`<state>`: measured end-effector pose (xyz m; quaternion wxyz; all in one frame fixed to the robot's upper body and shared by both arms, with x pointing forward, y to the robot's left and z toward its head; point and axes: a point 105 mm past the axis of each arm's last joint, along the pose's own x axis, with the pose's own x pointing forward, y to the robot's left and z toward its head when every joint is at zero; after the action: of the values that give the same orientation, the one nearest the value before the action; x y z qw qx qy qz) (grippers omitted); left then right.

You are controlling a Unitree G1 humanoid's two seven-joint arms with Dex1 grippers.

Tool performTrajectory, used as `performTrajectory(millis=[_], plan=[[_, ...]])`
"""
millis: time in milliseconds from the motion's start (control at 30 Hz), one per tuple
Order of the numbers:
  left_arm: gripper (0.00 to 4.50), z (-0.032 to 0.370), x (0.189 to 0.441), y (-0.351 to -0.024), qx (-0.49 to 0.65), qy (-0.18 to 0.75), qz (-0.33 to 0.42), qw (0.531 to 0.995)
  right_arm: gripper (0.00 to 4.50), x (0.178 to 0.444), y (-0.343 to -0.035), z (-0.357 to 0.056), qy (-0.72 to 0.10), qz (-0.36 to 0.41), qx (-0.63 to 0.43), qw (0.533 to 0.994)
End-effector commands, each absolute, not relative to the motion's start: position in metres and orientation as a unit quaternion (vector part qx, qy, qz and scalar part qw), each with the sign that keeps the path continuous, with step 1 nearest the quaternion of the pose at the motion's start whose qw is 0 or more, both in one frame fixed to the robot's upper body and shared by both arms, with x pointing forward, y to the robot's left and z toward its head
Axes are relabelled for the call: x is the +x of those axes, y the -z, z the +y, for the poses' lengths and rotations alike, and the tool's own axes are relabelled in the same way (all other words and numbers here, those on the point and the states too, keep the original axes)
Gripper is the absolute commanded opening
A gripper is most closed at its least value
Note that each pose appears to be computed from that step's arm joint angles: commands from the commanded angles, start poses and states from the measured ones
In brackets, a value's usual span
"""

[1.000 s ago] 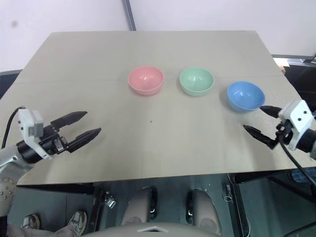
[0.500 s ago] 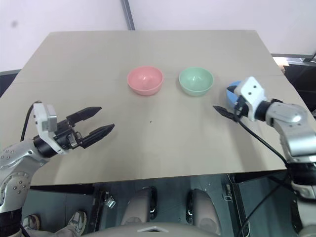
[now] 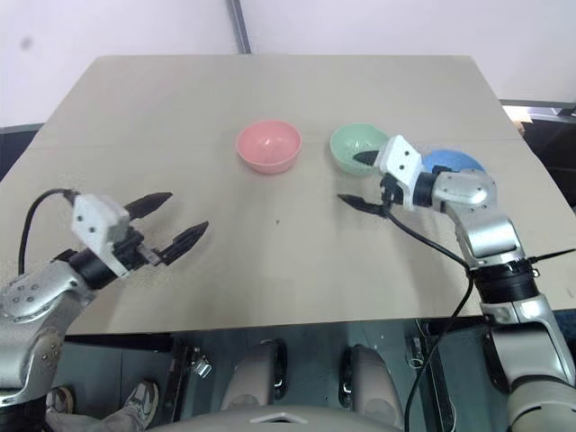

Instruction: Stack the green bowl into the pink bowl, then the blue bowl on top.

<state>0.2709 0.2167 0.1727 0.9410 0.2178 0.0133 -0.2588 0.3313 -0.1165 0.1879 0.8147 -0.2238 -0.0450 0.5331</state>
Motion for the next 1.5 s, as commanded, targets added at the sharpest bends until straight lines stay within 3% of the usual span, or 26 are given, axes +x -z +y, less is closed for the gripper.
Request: performTrajectory(millis=[33,267,567,767,867,900,1000,1200,1333,1433,1500], plan=[[4.5,0.208,0.291,-0.189,0.355,0.262,0.032,0.897,4.45,0.314,-0.213,-0.127,-0.533,-0.079,-0.199,0.819],[4.5,0.178,0.368,-0.207,0.489,0.3,0.05,0.818,4.45,0.292,-0.214,-0.147,-0.475,-0.077,-0.2,0.854],[4.5,0.136,0.413,-0.181,0.579,0.357,0.073,0.729,4.45,0.267,-0.211,-0.16,-0.409,-0.071,-0.21,0.885],[1.77,0.124,0.427,-0.185,0.601,0.37,0.055,0.707,4.5,0.254,-0.208,-0.165,-0.376,-0.062,-0.211,0.9],[0.3,0.119,0.426,-0.186,0.599,0.388,0.043,0.699,4.5,0.252,-0.206,-0.166,-0.366,-0.061,-0.212,0.904],[0.08,0.117,0.424,-0.188,0.599,0.395,0.033,0.696,4.5,0.252,-0.206,-0.166,-0.364,-0.061,-0.212,0.905],[0.08,0.111,0.404,-0.189,0.573,0.454,0.016,0.682,4.5,0.254,-0.206,-0.167,-0.361,-0.061,-0.212,0.906],[0.08,0.129,0.321,-0.185,0.558,0.585,0.011,0.588,4.5,0.26,-0.205,-0.165,-0.367,-0.064,-0.208,0.904],[0.08,0.137,0.295,-0.188,0.559,0.605,0.015,0.566,4.5,0.266,-0.204,-0.161,-0.377,-0.068,-0.204,0.901],[0.08,0.14,0.29,-0.184,0.553,0.608,0.031,0.569,4.5,0.271,-0.203,-0.158,-0.387,-0.07,-0.202,0.897],[0.72,0.14,0.287,-0.18,0.551,0.61,0.04,0.568,4.5,0.273,-0.202,-0.157,-0.392,-0.071,-0.202,0.895]])
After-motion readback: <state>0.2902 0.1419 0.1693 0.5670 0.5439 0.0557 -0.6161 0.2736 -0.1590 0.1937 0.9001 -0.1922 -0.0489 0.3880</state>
